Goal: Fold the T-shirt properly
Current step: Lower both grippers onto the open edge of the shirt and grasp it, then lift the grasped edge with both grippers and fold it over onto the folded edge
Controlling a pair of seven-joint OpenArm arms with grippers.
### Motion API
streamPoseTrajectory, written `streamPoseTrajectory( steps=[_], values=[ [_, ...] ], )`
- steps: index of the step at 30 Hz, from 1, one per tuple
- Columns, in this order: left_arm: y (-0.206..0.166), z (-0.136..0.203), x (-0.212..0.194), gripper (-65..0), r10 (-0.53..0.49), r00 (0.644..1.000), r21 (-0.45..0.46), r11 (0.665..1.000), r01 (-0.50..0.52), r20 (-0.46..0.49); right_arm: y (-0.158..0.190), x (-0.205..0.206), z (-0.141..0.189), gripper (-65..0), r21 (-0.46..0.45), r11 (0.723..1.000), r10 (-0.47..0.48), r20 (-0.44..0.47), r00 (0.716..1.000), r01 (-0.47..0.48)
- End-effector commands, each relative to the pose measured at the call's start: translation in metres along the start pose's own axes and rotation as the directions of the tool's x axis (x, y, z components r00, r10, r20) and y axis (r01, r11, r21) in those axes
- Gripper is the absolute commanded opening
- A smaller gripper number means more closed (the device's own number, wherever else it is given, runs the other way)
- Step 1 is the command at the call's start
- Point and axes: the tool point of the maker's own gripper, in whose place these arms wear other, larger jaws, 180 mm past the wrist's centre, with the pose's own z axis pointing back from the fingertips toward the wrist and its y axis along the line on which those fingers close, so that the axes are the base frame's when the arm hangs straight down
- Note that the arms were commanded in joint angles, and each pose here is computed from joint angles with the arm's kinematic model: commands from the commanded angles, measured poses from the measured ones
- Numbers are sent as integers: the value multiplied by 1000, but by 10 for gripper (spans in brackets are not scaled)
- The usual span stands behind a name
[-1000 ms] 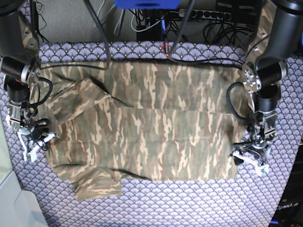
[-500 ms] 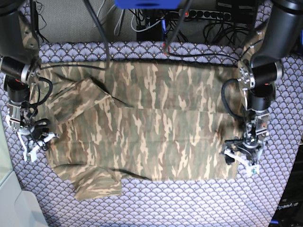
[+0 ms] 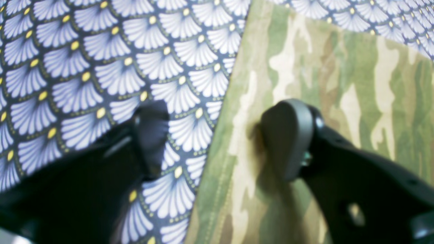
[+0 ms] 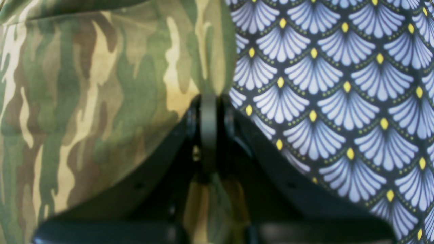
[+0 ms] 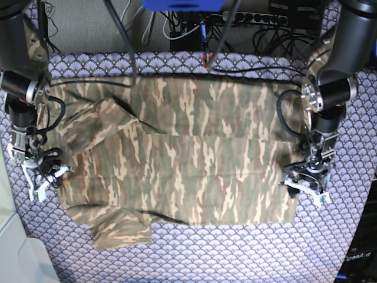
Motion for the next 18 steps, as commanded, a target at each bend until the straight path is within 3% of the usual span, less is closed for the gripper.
streamPoseTrajectory(
  steps=[1, 5, 7, 18],
  values=[
    [-3, -2, 8, -319, 8, 1000, -10, 1000, -8, -5, -7, 27, 2, -650, -5, 1000, 1, 62, 998, 0],
    [-3, -2, 9, -528, 11, 1000, -8, 1000, -11, -7, -7, 14, 3, -650, -6, 1000, 1, 42, 999, -1],
    [-3, -2, 9, -593, 11, 1000, -9, 1000, -12, -9, -7, 11, 3, -650, -7, 1000, -1, 38, 999, 1],
    [-9, -4, 14, -635, 10, 999, -26, 1000, -12, -49, -8, 11, 4, -650, -7, 1000, -3, 38, 999, 4]
  ],
)
